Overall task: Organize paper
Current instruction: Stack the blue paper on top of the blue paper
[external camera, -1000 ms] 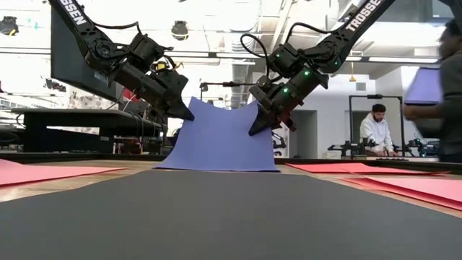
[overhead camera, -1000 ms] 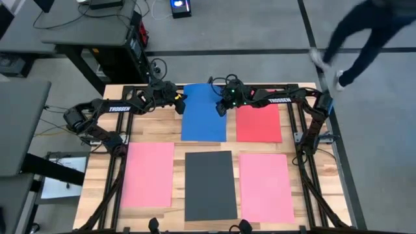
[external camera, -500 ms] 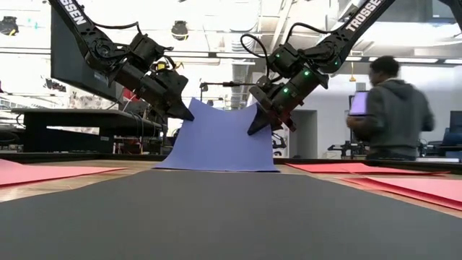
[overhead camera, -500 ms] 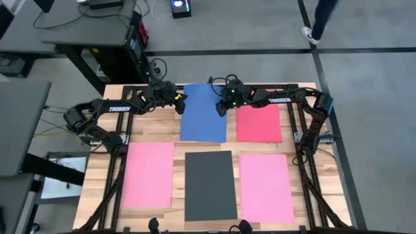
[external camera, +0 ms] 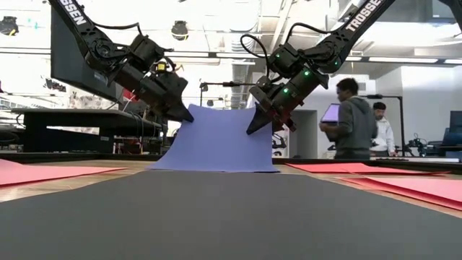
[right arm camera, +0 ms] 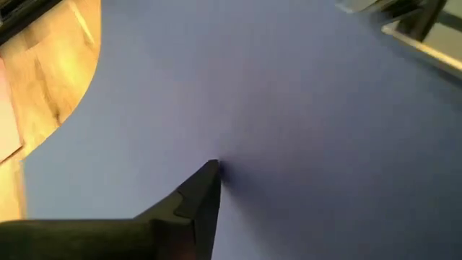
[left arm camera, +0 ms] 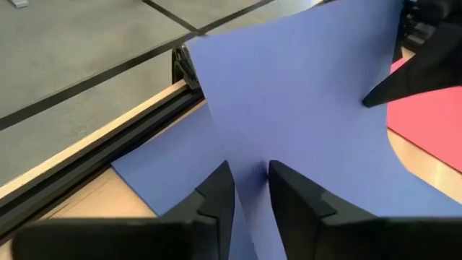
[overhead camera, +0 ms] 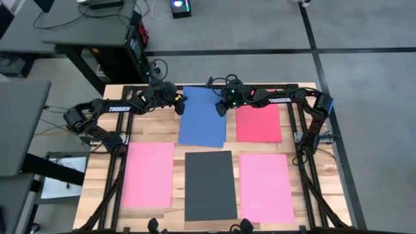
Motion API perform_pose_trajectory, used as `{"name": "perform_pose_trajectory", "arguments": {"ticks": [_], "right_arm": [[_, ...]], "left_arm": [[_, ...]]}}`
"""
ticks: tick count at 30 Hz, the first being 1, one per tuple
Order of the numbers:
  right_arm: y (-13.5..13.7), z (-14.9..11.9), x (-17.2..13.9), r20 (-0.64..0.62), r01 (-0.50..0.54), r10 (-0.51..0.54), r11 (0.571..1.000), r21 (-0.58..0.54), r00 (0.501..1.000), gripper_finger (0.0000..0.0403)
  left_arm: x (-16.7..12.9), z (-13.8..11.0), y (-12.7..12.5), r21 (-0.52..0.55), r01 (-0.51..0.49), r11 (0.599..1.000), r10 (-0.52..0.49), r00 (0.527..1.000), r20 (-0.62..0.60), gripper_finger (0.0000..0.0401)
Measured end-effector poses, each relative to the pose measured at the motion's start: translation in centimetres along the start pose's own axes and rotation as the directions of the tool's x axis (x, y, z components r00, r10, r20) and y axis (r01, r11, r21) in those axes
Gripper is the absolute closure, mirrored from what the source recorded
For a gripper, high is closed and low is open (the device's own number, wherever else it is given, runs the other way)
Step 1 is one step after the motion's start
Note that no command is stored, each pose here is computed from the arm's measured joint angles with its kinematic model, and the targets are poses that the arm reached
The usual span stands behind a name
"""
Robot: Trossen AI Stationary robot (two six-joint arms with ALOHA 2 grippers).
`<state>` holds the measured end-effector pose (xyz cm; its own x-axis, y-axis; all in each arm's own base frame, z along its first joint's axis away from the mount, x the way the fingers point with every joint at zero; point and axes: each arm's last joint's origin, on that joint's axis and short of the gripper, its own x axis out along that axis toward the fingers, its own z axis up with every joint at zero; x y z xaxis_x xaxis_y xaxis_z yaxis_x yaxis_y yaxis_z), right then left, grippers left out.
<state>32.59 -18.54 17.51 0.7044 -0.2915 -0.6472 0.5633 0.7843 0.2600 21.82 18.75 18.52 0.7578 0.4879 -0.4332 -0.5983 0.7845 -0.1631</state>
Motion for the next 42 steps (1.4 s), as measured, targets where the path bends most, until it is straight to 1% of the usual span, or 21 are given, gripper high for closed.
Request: {"name": "perform_pose_trajectory", "arguments": {"ticks": [5,13,16,19,24,29,31,33,34,35,36,39,42], "right_arm": [[-0.2,0.0,0.0,0.008,0.029,-0.029,1.000,0.002,1.000,0.0262],[-0.4,0.1,0.0,0.017,0.062,-0.062,0.998,0.003,0.998,0.0242],[-0.6,0.1,0.0,0.020,0.076,-0.076,0.997,0.001,0.997,0.0238],[-0.8,0.2,-0.1,0.023,0.086,-0.086,0.996,-0.015,0.996,0.0234],[-1.4,0.4,-0.1,0.027,0.099,-0.099,0.995,-0.012,0.995,0.0225],[-1.7,0.5,-0.3,0.029,0.105,-0.105,0.994,-0.007,0.994,0.0214],[-1.6,0.6,-0.5,0.034,0.104,-0.103,0.994,-0.025,0.994,0.0210],[-1.1,1.0,-1.3,0.048,0.097,-0.093,0.991,-0.089,0.994,0.0208],[-0.7,1.3,-1.8,0.063,0.099,-0.093,0.988,-0.117,0.994,0.0208],[-0.3,1.6,-2.5,0.081,0.108,-0.097,0.984,-0.140,0.992,0.0208],[0.1,1.9,-3.2,0.100,0.120,-0.105,0.980,-0.160,0.989,0.0209],[1.4,2.7,-5.7,0.147,0.142,-0.112,0.967,-0.210,0.983,0.0213],[2.9,3.1,-8.2,0.175,0.129,-0.088,0.963,-0.236,0.981,0.0217]], "left_arm": [[0.0,-0.2,0.0,0.019,-0.001,1.000,0.002,1.000,-0.022,0.0319],[0.0,-0.2,0.0,0.021,-0.007,1.000,0.008,1.000,-0.021,0.0295],[0.0,-0.3,0.1,0.042,-0.009,0.999,0.010,1.000,-0.026,0.0289],[-0.1,-0.4,0.6,0.063,-0.043,0.997,0.045,0.998,-0.039,0.0285],[-0.3,-0.5,1.8,0.050,-0.084,0.995,0.087,0.994,-0.062,0.0278],[-0.3,-0.7,2.0,0.066,-0.072,0.995,0.077,0.993,-0.087,0.0268],[-0.3,-0.8,1.9,0.070,-0.031,0.997,0.038,0.995,-0.092,0.0266],[-0.4,-0.7,1.2,0.097,0.073,0.993,-0.063,0.993,-0.095,0.0265],[-0.5,-0.6,0.6,0.117,0.133,0.984,-0.122,0.988,-0.095,0.0265],[-0.6,-0.5,0.0,0.136,0.172,0.976,-0.160,0.982,-0.096,0.0265],[-0.8,-0.5,-0.9,0.161,0.212,0.964,-0.197,0.975,-0.105,0.0264],[-1.5,-0.6,-3.6,0.260,0.287,0.922,-0.260,0.956,-0.135,0.0264],[-2.4,-1.4,-6.7,0.337,0.374,0.864,-0.316,0.924,-0.214,0.0264]]}}
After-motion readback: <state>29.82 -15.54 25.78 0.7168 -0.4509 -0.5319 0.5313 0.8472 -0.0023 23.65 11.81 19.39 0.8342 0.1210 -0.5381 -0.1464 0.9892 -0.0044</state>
